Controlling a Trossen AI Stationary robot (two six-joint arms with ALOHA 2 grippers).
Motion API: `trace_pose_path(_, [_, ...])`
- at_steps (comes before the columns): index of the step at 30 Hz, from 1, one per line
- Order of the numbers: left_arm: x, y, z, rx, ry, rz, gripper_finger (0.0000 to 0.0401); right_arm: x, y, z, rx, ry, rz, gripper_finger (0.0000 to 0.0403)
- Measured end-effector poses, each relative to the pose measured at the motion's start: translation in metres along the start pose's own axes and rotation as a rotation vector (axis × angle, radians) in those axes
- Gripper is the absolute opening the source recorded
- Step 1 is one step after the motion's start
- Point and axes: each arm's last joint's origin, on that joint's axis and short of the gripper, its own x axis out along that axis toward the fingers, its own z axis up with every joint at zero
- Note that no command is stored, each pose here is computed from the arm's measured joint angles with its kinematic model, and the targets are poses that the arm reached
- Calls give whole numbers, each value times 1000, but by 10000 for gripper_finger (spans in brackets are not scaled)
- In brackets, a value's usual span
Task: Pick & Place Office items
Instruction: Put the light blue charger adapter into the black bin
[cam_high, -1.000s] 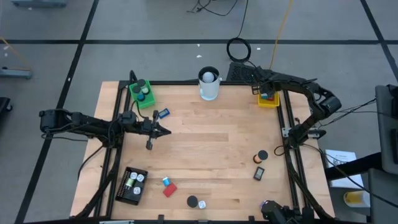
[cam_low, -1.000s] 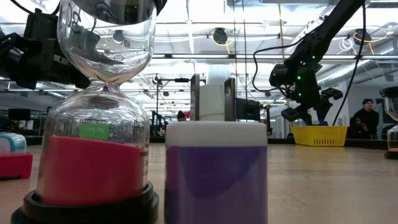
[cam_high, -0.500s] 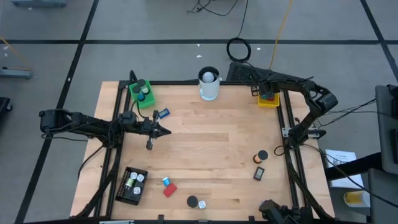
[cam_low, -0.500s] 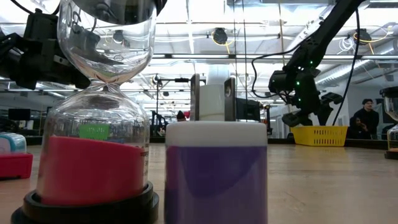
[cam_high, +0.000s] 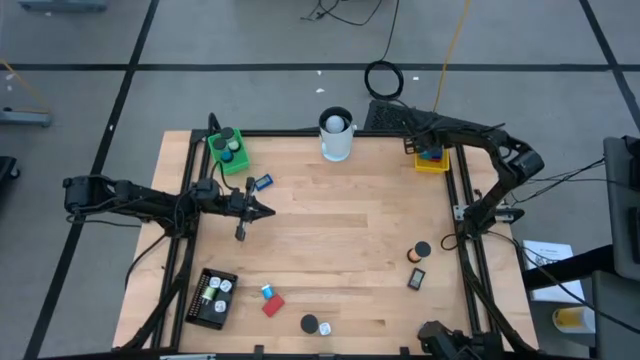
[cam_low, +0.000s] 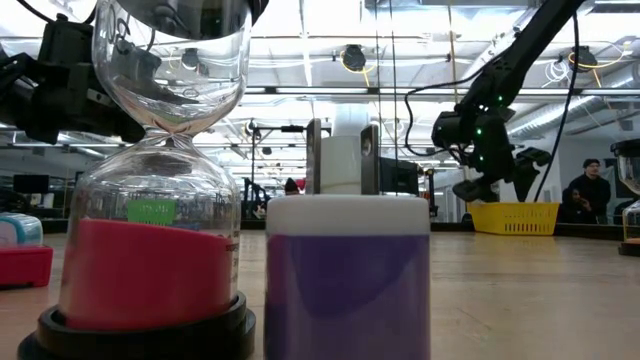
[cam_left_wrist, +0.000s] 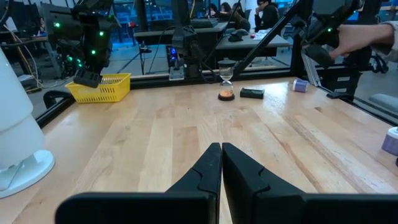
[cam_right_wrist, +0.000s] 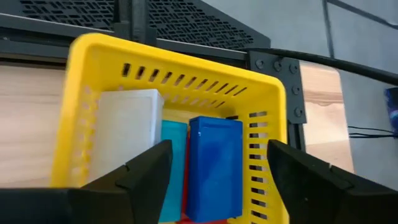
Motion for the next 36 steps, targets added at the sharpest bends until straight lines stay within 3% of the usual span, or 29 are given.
trace_pose_path(4, [0,0,0,4,0,0,21,-12,-8,4,-46,-11,42,259])
trace_pose_path(7, [0,0,0,4,0,0,21,-29,-17,3,-107,-29,85,236])
trace_pose_path(13, [0,0,0,-5,1,0,21,-76,-27,-19,-218,-205,189,142])
trace_pose_path(18, [0,0,0,-9,1,0,21,-109,-21,-48,-217,-461,380,53])
trace_pose_path(21, [0,0,0,-69,2,0,21,-121,-16,-65,-224,-598,542,11])
trace_pose_path(25, [0,0,0,-105,3,14,21,-131,-7,-84,-177,-757,720,15])
trace_pose_path(29, [0,2,0,-109,3,52,21,-134,2,-99,-159,-885,826,24])
trace_pose_path(36, [15,5,8,-132,92,55,21,-138,9,-120,-220,-1011,1010,11])
